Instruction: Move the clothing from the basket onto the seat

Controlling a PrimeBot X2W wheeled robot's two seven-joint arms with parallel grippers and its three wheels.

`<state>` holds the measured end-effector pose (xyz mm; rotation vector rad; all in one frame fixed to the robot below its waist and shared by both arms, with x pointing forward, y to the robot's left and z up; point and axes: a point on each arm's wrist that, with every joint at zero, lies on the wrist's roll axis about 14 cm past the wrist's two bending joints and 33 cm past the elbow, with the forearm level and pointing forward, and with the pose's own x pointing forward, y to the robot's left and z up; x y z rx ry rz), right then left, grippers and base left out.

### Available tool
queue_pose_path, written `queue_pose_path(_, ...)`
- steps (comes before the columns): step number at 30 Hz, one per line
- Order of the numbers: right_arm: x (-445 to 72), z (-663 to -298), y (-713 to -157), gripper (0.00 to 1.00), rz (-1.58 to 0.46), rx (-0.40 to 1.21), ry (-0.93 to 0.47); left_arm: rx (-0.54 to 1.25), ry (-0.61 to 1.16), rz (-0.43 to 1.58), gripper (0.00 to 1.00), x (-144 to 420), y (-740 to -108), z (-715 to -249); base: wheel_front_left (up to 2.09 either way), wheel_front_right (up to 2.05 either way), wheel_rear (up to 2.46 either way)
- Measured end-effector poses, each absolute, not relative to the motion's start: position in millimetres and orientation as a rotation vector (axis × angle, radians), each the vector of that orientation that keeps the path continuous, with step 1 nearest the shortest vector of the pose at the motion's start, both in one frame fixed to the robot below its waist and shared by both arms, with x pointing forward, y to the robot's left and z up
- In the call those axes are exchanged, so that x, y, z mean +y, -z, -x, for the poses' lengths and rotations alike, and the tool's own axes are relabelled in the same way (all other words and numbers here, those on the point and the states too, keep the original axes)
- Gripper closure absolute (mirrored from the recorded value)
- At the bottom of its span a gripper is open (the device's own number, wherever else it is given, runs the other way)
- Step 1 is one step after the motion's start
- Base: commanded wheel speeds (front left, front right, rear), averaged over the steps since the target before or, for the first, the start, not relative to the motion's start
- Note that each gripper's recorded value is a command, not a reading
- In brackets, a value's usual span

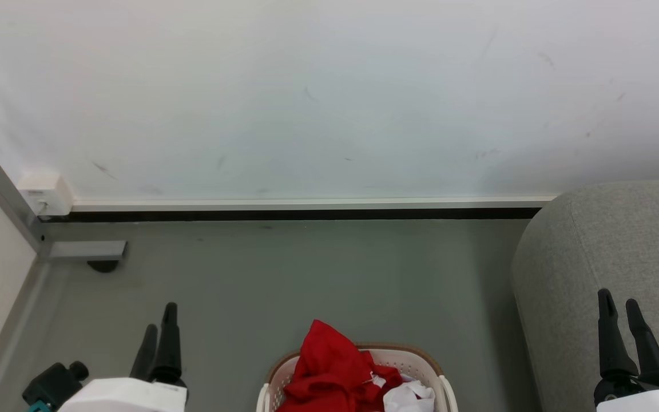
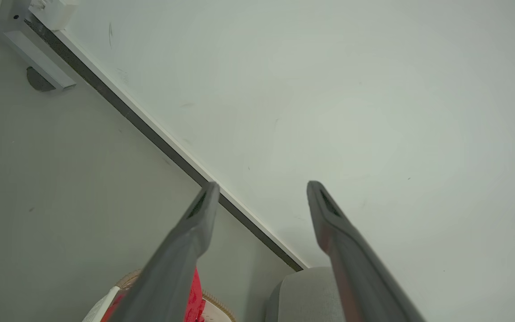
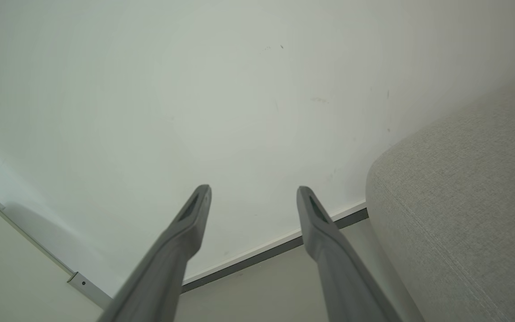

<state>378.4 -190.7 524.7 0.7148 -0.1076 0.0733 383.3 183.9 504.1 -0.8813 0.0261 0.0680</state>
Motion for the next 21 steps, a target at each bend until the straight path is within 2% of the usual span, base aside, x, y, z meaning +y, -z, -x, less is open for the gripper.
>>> queue_pose_path(21, -189.7, -376.3, -519.1, 0.00, -0.421, -0.106, -0.069, 0.019, -0.054, 0.568, 0.00, 179.4, -498.6, -381.1, 0.00, 0.00, 0.00)
